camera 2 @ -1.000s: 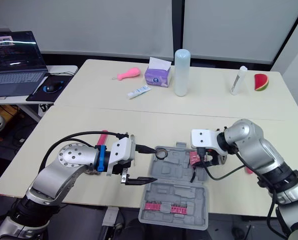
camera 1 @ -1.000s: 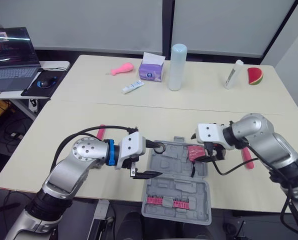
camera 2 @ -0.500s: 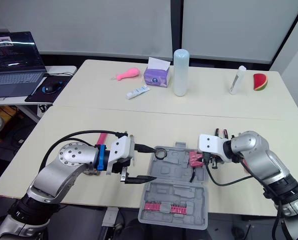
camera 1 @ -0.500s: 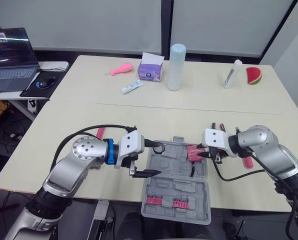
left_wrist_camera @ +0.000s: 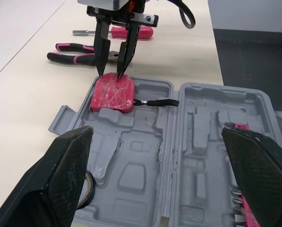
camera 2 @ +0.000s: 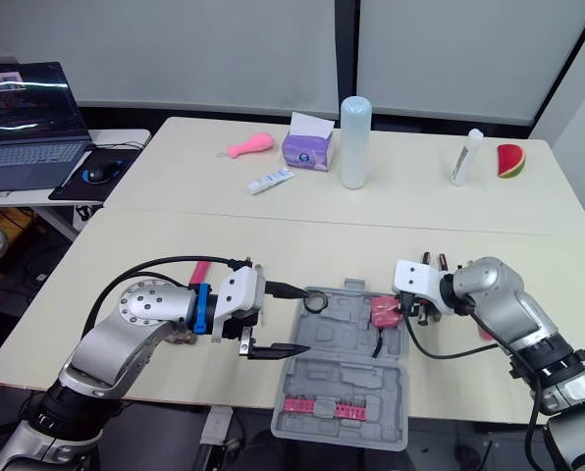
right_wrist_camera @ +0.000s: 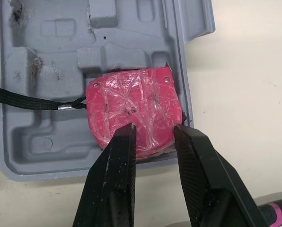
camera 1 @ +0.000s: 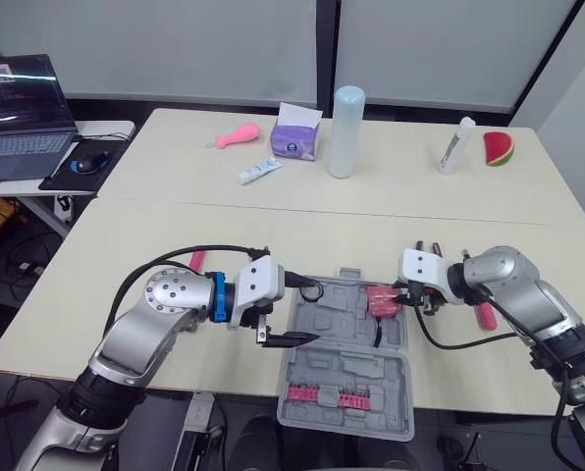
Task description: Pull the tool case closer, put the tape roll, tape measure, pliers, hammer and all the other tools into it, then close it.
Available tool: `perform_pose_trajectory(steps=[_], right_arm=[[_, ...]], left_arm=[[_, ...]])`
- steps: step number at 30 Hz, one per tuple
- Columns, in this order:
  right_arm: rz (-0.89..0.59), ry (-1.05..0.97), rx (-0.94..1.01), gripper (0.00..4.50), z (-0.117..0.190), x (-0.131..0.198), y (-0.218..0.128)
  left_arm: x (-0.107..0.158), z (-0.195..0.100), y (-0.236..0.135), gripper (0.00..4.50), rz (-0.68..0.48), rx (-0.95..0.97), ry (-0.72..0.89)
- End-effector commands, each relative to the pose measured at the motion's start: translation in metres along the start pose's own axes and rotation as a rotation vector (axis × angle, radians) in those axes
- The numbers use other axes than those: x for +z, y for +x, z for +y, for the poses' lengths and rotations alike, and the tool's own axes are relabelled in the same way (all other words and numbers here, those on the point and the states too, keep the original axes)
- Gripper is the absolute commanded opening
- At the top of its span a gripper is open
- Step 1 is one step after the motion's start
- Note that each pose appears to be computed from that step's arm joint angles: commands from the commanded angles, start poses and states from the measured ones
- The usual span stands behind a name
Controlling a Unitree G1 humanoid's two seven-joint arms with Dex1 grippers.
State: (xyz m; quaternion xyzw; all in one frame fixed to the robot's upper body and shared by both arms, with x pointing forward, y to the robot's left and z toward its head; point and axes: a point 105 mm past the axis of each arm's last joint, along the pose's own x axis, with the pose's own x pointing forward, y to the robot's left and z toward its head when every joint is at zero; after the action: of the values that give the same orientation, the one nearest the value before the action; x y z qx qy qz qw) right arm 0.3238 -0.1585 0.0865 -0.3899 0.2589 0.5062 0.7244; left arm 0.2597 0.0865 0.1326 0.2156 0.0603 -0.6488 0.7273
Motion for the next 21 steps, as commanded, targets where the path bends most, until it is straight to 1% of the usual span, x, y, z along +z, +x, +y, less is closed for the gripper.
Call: perform_pose_trajectory(steps=[1,6,11,14,17,21], right_arm=[[0.054,0.012,0.056,1.26,0.007,-0.010,0.005],[0.083,0.024,0.106,1.26,0.012,-0.014,0.014],[0.157,0.040,0.143,1.26,0.018,-0.030,0.023],[0.161,0.040,0.152,1.26,0.020,-0.029,0.026],[0.130,0.021,0.137,1.26,0.017,-0.023,0.028],[0.001,-0.019,0.069,1.26,0.006,0.006,0.024]], left_arm=[[0.006,-0.001,0.001,4.50,-0.014,-0.005,0.038],[0.005,0.000,0.000,4.50,-0.009,0.002,0.040],[0.003,0.001,-0.001,4.50,-0.003,0.007,0.036],[0.002,0.001,-0.002,4.50,-0.001,0.011,0.034],[-0.002,0.004,-0.005,4.50,0.007,0.023,0.031],[-0.007,0.011,-0.012,4.50,0.011,0.066,0.017]])
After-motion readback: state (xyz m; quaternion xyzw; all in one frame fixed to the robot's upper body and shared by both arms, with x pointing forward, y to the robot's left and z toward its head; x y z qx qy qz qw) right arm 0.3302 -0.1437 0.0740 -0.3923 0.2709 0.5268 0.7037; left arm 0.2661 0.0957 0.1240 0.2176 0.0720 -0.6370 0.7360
